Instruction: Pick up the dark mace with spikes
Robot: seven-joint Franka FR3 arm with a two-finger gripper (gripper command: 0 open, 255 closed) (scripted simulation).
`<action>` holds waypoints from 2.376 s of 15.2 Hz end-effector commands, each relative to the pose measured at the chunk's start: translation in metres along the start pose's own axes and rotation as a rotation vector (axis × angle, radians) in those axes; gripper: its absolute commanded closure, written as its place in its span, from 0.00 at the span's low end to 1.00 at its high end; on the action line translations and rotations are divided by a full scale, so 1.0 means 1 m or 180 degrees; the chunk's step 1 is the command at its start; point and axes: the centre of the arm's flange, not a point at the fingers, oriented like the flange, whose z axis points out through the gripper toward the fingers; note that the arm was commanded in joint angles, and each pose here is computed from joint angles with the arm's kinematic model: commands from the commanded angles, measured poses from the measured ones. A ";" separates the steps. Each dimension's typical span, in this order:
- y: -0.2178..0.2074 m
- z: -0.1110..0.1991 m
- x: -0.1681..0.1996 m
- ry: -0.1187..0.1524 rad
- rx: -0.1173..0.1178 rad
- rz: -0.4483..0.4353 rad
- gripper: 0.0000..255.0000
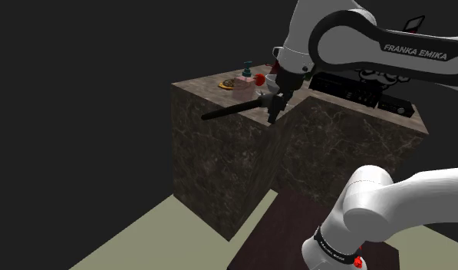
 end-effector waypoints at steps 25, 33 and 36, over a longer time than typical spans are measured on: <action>0.192 0.091 0.175 -0.0406 0.0185 -0.3462 0.00; 0.188 0.115 0.172 -0.0406 0.0184 -0.3462 1.00; 0.188 0.115 0.172 -0.0406 0.0185 -0.3462 1.00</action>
